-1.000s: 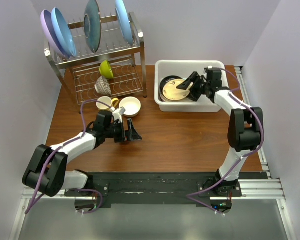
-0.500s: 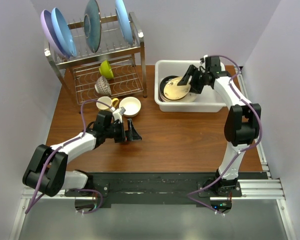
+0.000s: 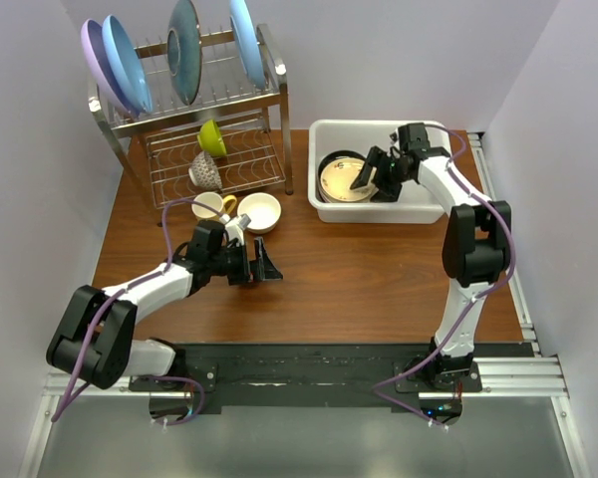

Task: Place the plates into the plastic bin on the countertop
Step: Place the plate in the plastic bin.

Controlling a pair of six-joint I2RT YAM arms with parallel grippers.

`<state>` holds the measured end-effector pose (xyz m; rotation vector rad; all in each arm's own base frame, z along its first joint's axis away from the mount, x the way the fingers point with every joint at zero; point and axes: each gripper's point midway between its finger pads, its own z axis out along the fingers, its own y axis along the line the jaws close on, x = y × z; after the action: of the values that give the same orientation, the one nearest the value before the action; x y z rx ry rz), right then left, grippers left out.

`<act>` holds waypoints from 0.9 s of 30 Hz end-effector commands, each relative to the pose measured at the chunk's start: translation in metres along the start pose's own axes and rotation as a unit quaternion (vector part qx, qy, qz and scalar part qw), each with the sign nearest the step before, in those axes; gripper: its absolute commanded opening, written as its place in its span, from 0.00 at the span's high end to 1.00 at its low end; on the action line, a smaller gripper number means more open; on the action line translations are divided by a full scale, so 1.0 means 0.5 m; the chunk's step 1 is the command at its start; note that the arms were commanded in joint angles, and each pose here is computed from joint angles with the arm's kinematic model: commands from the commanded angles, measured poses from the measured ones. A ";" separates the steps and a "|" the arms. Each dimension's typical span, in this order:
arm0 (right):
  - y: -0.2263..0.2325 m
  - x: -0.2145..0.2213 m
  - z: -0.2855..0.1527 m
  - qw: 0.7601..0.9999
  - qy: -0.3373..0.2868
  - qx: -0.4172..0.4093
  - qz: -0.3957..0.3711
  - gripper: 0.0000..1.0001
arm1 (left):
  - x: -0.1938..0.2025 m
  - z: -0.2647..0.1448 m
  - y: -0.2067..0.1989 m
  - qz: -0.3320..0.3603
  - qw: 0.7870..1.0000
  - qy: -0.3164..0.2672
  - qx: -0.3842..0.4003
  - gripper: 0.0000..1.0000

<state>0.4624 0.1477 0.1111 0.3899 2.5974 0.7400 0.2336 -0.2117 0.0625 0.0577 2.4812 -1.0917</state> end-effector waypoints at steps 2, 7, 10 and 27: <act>0.064 -0.046 -0.020 0.999 -0.024 -0.015 -0.032 0.28 | -0.020 -0.001 -0.022 0.023 1.000 -0.008 0.019 0.00; 0.073 -0.045 -0.009 0.999 -0.023 -0.012 -0.035 0.28 | -0.019 -0.001 -0.021 0.024 1.000 -0.007 0.018 0.00; 0.074 -0.056 -0.012 0.999 -0.034 -0.008 -0.035 0.28 | -0.019 -0.001 -0.021 0.024 1.000 -0.007 0.018 0.00; 0.063 -0.042 -0.086 0.995 -0.066 0.015 -0.079 0.10 | -0.022 -0.007 -0.032 0.034 0.999 -0.014 0.031 0.00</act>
<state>0.4690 0.1512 0.1234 0.3072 2.5911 0.6226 0.2324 -0.2124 0.0629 0.0630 2.4826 -1.1004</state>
